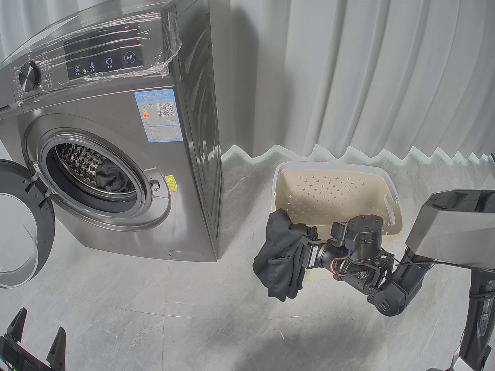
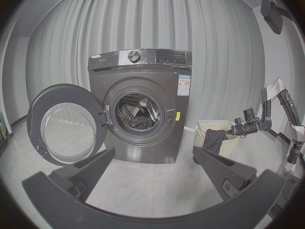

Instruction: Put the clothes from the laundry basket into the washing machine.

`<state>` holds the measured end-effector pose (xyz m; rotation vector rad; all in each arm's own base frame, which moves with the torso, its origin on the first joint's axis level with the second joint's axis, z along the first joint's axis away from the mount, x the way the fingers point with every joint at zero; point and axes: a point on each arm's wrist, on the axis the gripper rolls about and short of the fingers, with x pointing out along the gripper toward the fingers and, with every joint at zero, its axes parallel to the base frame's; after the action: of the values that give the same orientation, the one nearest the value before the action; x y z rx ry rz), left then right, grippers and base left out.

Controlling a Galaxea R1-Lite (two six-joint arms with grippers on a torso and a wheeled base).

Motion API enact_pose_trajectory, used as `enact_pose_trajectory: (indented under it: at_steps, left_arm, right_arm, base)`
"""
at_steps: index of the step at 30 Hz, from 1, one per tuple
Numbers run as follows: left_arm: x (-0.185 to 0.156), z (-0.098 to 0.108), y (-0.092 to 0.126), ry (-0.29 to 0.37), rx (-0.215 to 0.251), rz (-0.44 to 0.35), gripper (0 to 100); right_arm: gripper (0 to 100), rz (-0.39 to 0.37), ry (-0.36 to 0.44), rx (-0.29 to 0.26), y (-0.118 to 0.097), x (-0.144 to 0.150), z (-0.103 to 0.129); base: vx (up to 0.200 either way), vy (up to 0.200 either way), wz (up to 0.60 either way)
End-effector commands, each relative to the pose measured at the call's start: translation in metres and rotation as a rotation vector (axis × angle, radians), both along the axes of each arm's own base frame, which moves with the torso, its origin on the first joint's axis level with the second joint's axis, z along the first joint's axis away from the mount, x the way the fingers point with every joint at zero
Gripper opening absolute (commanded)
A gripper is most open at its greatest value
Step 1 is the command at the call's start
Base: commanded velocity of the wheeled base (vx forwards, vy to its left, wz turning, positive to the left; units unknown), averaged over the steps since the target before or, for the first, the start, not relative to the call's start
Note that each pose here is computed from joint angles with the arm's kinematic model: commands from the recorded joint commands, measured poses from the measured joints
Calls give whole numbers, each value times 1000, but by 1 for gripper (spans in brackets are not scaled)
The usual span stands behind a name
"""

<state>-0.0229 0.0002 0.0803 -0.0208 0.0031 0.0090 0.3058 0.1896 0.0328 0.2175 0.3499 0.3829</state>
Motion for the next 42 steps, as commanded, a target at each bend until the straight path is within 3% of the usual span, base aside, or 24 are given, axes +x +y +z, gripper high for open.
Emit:
enact_pose_trajectory:
  at_steps: [1,3,4,13,19,39,40,42]
  left_arm:
    - [0,-5,0,1,-1,0,100]
    - [0,-5,0,1,-1,0,100]
    - [0,-5,0,1,-1,0,100]
    - [0,-5,0,1,-1,0,100]
    - [0,-5,0,1,-1,0,100]
    - [0,-5,0,1,-2,2,100]
    - [0,-5,0,3,-4,2,100]
    - [0,-5,0,3,-4,2,100]
  right_arm:
    - [0,-9,39,-25,-2,5,-18]
    - [0,-9,40,-26,-1,6,-20]
    - [100,-9,41,-26,0,7,-21]
    - [100,-7,93,-79,1,11,-46]
    - [100,-29,86,-122,-4,31,-67]
    - [100,-68,61,-115,9,47,-68]
    - [0,-68,61,-115,9,47,-68]
    - [0,-67,63,-116,9,47,-68]
  base:
    - [0,0,0]
    - [0,0,0]
    - [0,0,0]
    - [0,0,0]
    - [0,0,0]
    - [0,0,0]
    - [0,0,0]
    - [0,0,0]
